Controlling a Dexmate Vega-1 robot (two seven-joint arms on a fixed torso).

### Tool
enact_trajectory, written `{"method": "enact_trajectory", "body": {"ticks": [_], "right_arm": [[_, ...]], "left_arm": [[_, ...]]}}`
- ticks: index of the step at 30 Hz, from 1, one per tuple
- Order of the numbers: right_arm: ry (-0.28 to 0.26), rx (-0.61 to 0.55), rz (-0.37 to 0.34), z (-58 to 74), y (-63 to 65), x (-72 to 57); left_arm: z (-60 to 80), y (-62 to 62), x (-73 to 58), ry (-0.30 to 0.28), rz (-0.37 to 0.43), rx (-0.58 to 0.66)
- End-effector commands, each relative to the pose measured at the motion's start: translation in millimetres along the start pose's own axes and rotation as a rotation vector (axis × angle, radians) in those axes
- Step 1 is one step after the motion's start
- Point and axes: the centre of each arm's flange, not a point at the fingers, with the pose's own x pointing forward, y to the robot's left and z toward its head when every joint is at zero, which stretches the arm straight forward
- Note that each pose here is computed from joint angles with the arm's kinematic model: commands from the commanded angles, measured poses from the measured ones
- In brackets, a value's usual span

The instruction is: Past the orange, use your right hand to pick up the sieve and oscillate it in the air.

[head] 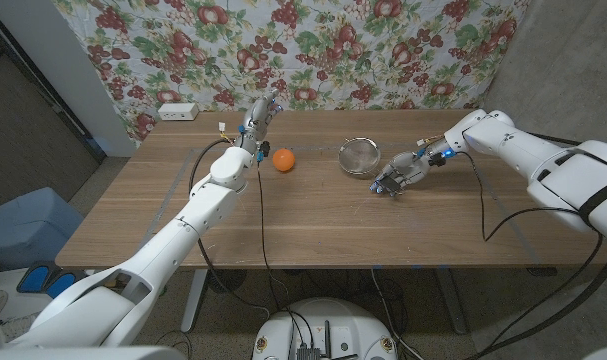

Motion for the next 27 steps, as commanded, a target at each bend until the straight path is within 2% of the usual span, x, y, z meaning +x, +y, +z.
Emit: {"method": "enact_trajectory", "body": {"ticks": [1, 10, 17, 21, 27], "right_arm": [[0.015, -0.008, 0.015, -1.4, -0.5, -0.6], [-0.002, -0.001, 0.016, -1.8, 1.1, -5.2], [-0.037, 0.007, -0.032, -4.4, 2.7, -13.7], [-0.117, 0.027, -0.1, -6.9, 4.4, -20.2], [-0.334, 0.08, -0.218, -12.7, 7.3, -28.5]], "left_arm": [[1.0, 0.0, -0.1, 0.0, 0.0, 0.002], [1.5, 0.0, 0.7, -0.002, -0.007, 0.003], [2.5, -0.3, 0.9, -0.004, -0.011, 0.005], [3.3, -0.5, 0.3, -0.005, -0.012, 0.006], [3.9, 0.1, -1.4, -0.006, -0.012, 0.006]]}}
